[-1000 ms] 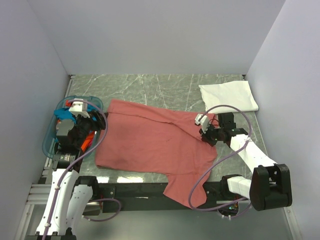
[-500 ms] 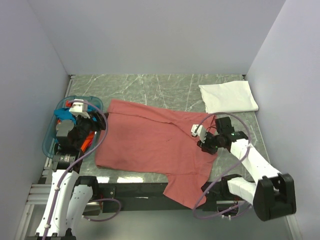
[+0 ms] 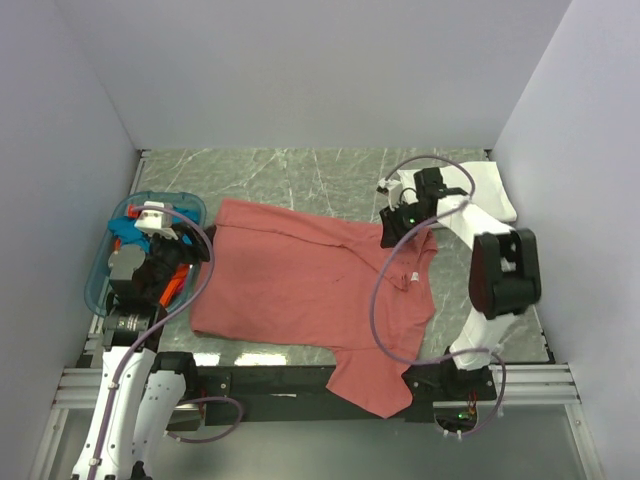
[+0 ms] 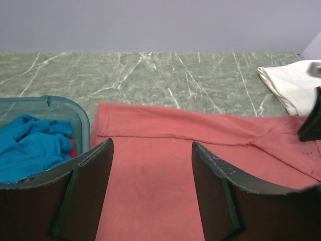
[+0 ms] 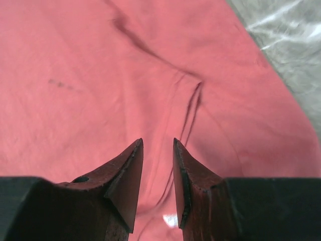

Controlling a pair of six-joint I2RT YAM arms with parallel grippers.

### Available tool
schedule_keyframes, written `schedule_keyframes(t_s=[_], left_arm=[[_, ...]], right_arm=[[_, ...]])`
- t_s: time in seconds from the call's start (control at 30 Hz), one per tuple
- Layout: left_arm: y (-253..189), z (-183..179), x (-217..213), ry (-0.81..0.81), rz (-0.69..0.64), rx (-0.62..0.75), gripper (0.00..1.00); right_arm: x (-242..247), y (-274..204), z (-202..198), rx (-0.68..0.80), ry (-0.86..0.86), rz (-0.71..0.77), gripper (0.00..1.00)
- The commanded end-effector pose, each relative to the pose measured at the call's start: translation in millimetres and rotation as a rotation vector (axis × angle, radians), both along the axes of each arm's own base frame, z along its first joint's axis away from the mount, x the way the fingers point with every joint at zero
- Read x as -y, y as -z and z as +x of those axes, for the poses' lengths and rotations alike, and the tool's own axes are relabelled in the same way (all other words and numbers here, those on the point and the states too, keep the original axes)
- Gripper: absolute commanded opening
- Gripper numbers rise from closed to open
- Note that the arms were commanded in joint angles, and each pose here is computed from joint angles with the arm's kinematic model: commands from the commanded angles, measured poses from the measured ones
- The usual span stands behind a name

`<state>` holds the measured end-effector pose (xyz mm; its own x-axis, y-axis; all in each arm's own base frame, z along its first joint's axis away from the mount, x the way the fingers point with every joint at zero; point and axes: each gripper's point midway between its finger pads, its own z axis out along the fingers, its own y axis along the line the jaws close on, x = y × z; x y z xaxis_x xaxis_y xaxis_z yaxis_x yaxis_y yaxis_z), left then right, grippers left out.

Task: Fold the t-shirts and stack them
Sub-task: Fold the tshirt

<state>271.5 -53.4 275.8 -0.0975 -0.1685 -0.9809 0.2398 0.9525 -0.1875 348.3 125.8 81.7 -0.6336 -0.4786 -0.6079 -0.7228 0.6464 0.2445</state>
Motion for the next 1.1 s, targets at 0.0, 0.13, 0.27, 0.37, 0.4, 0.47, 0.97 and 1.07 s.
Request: schedule_keyframes(t_s=[0.0,0.13,0.27,0.37,0.4,0.47,0.97,1.07], left_arm=[[-9,-2,2,0.009,0.007,0.041,0.69],[-9,-3,2,0.014,0.007,0.044,0.7],[-10,-4,4,0.022,0.007,0.045,0.7],[-10,-4,4,0.023,0.007,0.047,0.7],[-10,-4,4,0.022,0.007,0.045,0.7],[-10,-3,3,0.02,0.007,0.047,0.7],[-9,-2,3,0.017,0.01,0.042,0.7],[-9,-3,3,0.017,0.011,0.044,0.7]], right_arm=[[-7,2,10,-0.129,0.096,0.025,0.38],[0,22,19,-0.157,0.123,-0.022,0.39],[2,36,18,-0.186,0.128,-0.042,0.39],[6,44,18,-0.201,0.136,-0.064,0.4],[6,45,18,-0.2,0.136,-0.07,0.4],[7,49,18,-0.212,0.138,-0.074,0.4],[-4,25,4,-0.203,0.074,-0.002,0.16],[-6,18,1,-0.199,0.065,0.015,0.11]])
